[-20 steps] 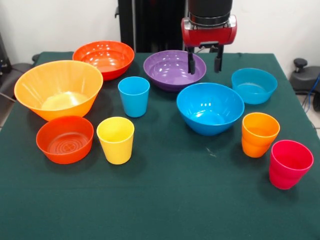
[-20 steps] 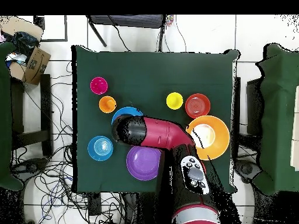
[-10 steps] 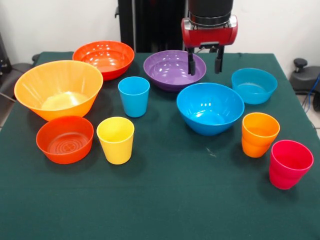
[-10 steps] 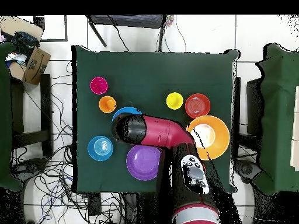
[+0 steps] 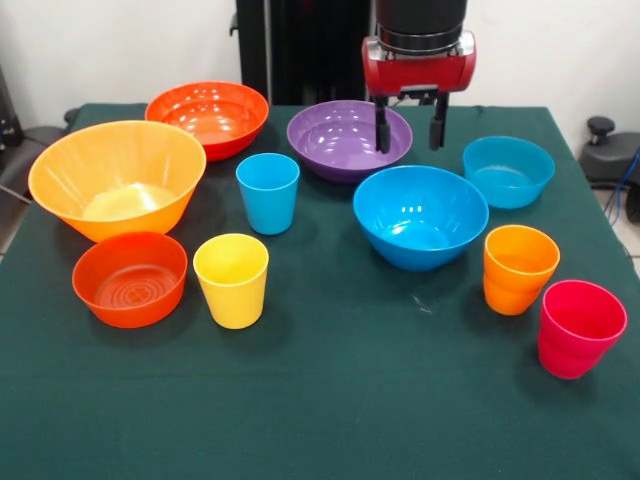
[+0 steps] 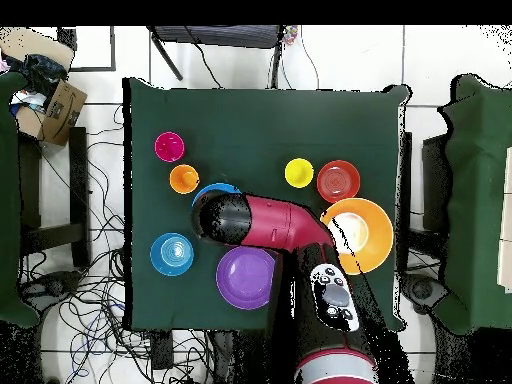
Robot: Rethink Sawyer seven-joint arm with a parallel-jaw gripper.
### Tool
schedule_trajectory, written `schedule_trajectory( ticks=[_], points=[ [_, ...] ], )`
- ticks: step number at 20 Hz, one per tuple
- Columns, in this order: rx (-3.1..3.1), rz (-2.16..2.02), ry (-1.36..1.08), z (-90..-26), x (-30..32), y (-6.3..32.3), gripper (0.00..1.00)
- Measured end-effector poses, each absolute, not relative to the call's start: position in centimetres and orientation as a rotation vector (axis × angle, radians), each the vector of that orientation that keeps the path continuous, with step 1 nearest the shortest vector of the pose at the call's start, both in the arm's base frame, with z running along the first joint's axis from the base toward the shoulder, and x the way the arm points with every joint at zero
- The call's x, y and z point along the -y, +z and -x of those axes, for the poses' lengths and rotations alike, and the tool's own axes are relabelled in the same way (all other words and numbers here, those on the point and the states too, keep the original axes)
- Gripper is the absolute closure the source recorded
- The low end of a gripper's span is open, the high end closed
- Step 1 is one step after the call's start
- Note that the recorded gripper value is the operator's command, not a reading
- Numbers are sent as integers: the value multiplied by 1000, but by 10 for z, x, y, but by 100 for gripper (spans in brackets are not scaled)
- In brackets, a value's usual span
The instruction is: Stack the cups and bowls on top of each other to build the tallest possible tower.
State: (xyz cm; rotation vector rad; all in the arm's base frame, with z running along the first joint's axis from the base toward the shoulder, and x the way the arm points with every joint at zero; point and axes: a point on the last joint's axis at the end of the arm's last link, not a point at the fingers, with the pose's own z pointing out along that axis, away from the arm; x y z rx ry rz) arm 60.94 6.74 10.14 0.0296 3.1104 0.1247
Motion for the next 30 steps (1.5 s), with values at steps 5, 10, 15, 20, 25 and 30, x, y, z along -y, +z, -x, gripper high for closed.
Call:
schedule_trajectory(
  ticks=[5,10,15,20,25,30],
  points=[
    [-3102,-30,122,-613,-67,103,0],
    [-3098,-30,122,-616,-67,103,0],
    [-3100,-29,124,-616,-67,102,0],
    [-3104,-31,126,-617,-67,97,0],
    [-3112,-32,131,-617,-67,91,0],
    [-3121,-33,135,-615,-67,86,0]
  ],
)
